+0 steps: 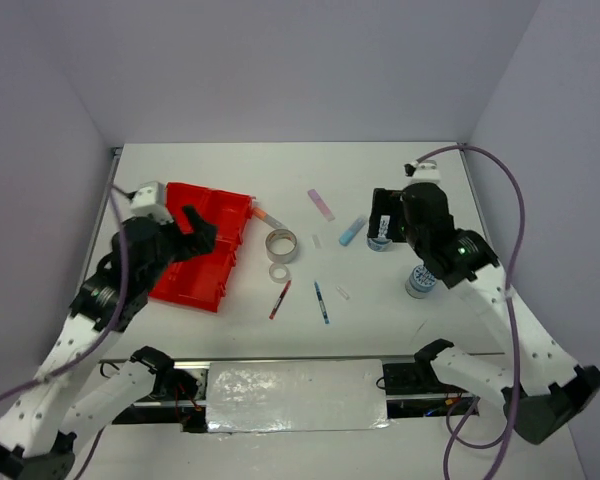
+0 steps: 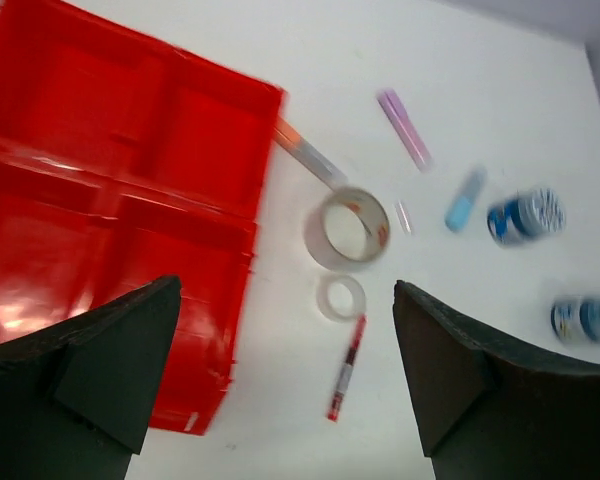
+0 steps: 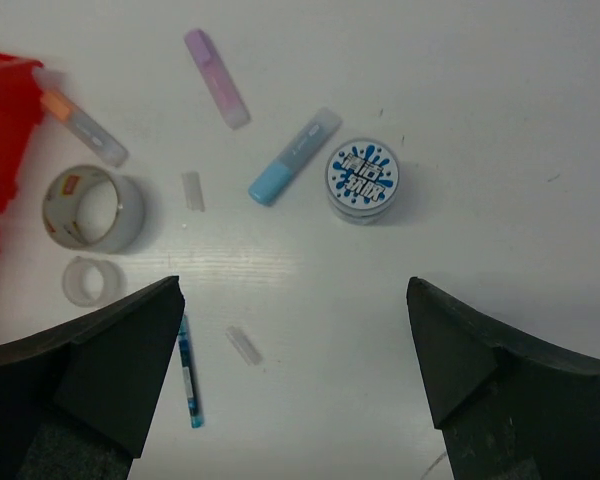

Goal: Sort the stationery into containers
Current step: Pick up the pen from the center of the board.

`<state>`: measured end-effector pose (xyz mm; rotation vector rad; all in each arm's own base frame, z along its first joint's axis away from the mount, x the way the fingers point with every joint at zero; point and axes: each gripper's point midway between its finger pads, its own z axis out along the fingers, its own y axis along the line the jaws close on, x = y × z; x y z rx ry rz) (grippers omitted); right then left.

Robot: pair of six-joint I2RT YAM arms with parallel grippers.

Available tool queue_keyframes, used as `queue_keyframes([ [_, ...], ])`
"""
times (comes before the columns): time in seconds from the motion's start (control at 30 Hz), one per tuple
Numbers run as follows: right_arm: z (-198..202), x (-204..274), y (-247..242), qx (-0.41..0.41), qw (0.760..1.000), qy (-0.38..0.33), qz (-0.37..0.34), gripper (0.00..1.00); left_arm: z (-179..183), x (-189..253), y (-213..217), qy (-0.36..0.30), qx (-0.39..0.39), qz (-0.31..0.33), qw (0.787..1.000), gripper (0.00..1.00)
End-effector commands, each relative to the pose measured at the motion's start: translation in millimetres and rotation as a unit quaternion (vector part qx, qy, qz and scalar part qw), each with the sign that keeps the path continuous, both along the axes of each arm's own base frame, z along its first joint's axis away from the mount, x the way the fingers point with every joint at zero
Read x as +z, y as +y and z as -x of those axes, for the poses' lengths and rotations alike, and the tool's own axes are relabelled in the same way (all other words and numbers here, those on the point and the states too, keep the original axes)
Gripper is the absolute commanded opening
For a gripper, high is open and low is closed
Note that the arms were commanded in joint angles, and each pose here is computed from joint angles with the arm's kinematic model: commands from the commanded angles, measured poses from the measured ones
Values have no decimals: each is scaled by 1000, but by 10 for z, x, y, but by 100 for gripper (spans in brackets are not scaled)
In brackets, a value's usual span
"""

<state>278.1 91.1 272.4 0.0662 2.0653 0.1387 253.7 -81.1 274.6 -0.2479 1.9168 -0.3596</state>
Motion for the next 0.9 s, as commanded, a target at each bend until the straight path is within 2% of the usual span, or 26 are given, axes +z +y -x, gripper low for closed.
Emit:
queue_keyframes([
  [0.0, -73, -28, 82, -2, 1000, 5, -10, 100, -167, -330, -744, 53, -104, 53, 992, 99],
  [0.03, -87, -62, 96, -2, 1000, 10, -9, 100, -165, -613, -986, 97, -121, 27, 988, 99],
  [0.1, -88, -101, 108, 2, 1000, 13, -6, 100, -233, -812, -1111, 120, -107, -19, 987, 99],
  [0.13, -90, -91, 111, 4, 1000, 9, -8, 100, -204, -1093, -1303, 155, -125, -55, 978, 99],
  [0.33, -39, -208, 24, 1, 1000, 16, 17, 100, -106, -1600, -1781, 199, -162, -141, 956, 99],
  [0.67, -6, -271, 32, 15, 999, 19, 23, 100, 117, -2202, -1786, 263, -188, -206, 924, 85],
  [0.87, 0, -277, 91, 30, 999, 17, 17, 100, 282, -2411, -1802, 290, -209, -238, 903, 76],
])
